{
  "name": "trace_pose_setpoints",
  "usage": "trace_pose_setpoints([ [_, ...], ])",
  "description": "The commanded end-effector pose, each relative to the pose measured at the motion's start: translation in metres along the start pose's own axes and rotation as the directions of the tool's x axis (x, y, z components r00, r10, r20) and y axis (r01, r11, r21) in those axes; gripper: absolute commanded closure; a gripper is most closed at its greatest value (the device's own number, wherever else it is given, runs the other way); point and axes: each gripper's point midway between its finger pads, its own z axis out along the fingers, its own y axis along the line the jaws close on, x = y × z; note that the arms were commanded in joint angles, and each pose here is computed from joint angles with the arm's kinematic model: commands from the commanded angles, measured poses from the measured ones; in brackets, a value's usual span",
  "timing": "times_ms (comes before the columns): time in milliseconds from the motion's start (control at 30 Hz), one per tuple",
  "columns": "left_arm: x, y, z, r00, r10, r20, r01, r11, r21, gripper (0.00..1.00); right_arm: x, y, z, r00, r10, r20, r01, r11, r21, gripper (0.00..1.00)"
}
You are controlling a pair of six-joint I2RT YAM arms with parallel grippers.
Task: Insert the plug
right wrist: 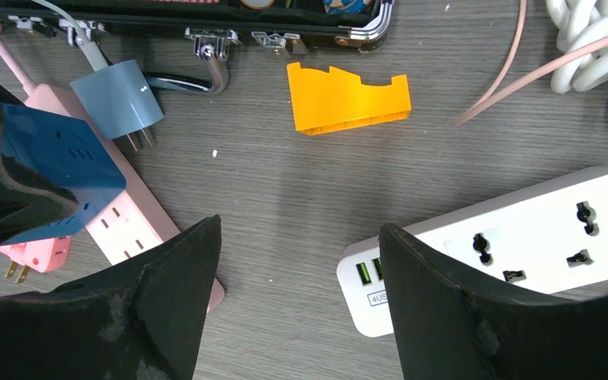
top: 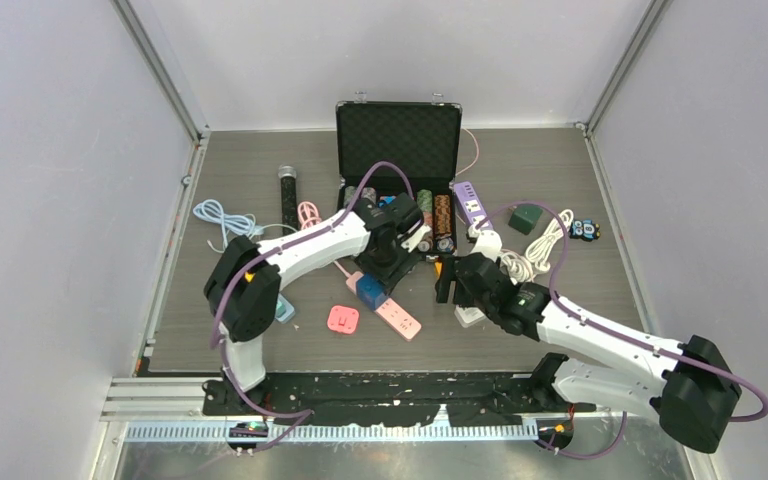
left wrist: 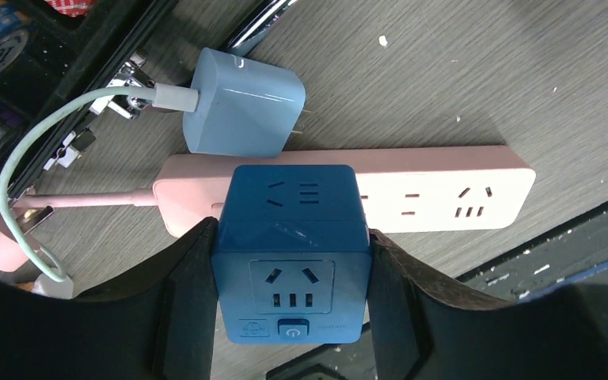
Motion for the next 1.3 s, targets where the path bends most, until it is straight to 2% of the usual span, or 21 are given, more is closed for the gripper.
trace_pose_setpoints([
  [0,0.067,-0.002,0.048,0.976,-0.083,-0.203,0.074,0.996,-0.052,1.0,-0.012,-0.002,-0.005,0.998,0.042,0.056,-0.043,0.999,0.008,0.23],
  [200,0.064,0.008,0.045,0.981,-0.103,-0.165,0.084,0.99,-0.116,0.99,-0.014,0.001,-0.005,0.998,0.041,0.054,-0.041,0.999,0.0,0.23],
  [233,0.06,0.009,0.041,0.984,-0.103,-0.146,0.085,0.988,-0.126,0.94,-0.015,0.001,-0.005,0.998,0.039,0.054,-0.039,0.999,0.001,0.23],
  [300,0.047,0.012,0.028,0.991,-0.106,-0.084,0.093,0.986,-0.142,0.77,-0.016,0.001,-0.006,0.998,0.039,0.053,-0.039,0.999,-0.001,0.21],
  [433,0.01,0.007,-0.005,0.991,-0.111,0.08,0.119,0.988,-0.101,0.49,-0.016,0.003,-0.009,0.998,0.044,0.053,-0.043,0.999,-0.019,0.18],
  [533,-0.009,0.004,-0.024,0.978,-0.114,0.175,0.13,0.988,-0.079,0.33,-0.018,0.006,-0.013,0.997,0.051,0.059,-0.049,0.998,-0.039,0.16],
  [767,-0.01,0.006,-0.042,0.964,-0.109,0.243,0.129,0.989,-0.067,0.15,-0.02,0.005,-0.02,0.994,0.072,0.079,-0.067,0.995,-0.067,0.13],
  [833,-0.006,0.007,-0.042,0.963,-0.106,0.247,0.127,0.989,-0.07,0.13,-0.021,0.005,-0.022,0.993,0.08,0.086,-0.073,0.994,-0.075,0.13],
  [1000,0.008,0.01,-0.032,0.975,-0.129,0.18,0.144,0.986,-0.078,0.24,-0.019,0.006,-0.021,0.993,0.086,0.076,-0.08,0.994,-0.076,0.13],
  [1267,0.019,0.007,-0.009,0.979,-0.156,0.129,0.163,0.985,-0.051,0.24,-0.015,0.009,-0.019,0.994,0.09,0.059,-0.085,0.993,-0.087,0.13],
])
